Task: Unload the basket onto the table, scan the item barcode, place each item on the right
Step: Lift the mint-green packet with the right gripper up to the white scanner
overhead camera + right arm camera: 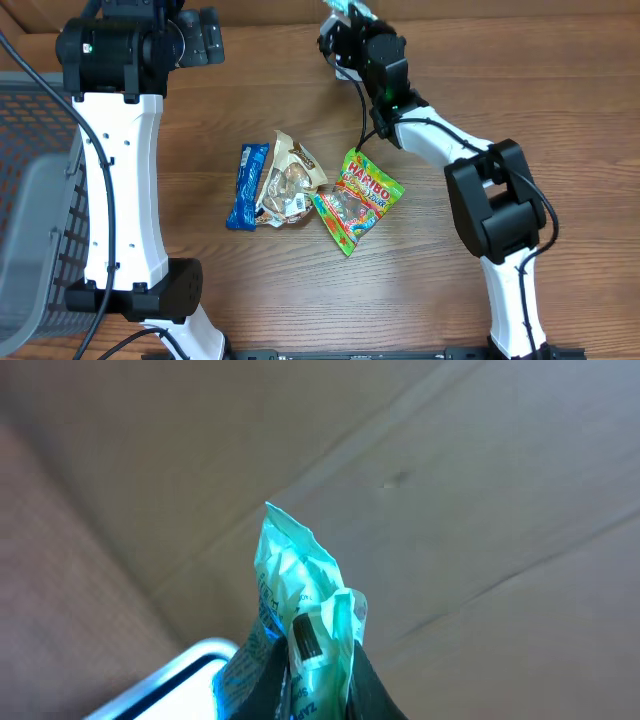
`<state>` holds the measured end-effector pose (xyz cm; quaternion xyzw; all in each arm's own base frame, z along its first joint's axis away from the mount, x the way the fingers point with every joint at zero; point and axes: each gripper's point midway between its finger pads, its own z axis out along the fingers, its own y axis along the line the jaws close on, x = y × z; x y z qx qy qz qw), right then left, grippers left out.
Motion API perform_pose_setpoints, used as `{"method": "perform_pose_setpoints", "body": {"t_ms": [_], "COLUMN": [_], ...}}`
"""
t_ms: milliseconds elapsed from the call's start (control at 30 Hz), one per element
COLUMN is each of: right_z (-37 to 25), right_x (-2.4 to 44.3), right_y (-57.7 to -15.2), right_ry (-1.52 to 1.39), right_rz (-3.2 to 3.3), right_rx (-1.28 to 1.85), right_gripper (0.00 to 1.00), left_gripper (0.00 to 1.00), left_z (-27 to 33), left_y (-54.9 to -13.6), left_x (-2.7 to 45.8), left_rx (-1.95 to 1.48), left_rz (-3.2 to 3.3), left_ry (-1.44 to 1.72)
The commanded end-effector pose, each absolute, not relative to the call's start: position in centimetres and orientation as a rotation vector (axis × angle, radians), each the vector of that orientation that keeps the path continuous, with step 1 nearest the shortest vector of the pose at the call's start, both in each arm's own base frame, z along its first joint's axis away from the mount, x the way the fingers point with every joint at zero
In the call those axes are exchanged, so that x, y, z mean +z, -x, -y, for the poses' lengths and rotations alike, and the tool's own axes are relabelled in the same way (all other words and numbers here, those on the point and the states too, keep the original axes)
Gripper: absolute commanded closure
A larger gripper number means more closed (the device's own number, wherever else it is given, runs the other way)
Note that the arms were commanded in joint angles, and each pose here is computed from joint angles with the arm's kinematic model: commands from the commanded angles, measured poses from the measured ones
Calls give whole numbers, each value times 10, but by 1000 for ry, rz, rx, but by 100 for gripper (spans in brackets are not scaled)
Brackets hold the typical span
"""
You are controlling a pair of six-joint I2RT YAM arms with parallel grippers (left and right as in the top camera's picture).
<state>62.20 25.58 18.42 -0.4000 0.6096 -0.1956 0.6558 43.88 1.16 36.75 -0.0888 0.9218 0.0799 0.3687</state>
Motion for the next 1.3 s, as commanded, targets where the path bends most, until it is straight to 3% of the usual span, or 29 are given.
{"method": "perform_pose_setpoints", "body": {"t_ms": [0, 1067, 1267], "right_z": [-250, -245, -248], "right_x": [195, 217, 251], "right_y": [-627, -629, -621], "right_ry": [907, 880, 786], "right_rz": [-1342, -1246, -1244], "right_rx": [-467, -461, -431], "right_gripper": [96, 96, 96], "left_gripper": [0, 0, 0], "left_z": [-13, -13, -13], "left_y": [-440, -440, -440], "left_x": [367, 367, 367], "left_rx": [218, 218, 218], "left_rz": [-2364, -2364, -2364], "left_ry": [239, 239, 239]}}
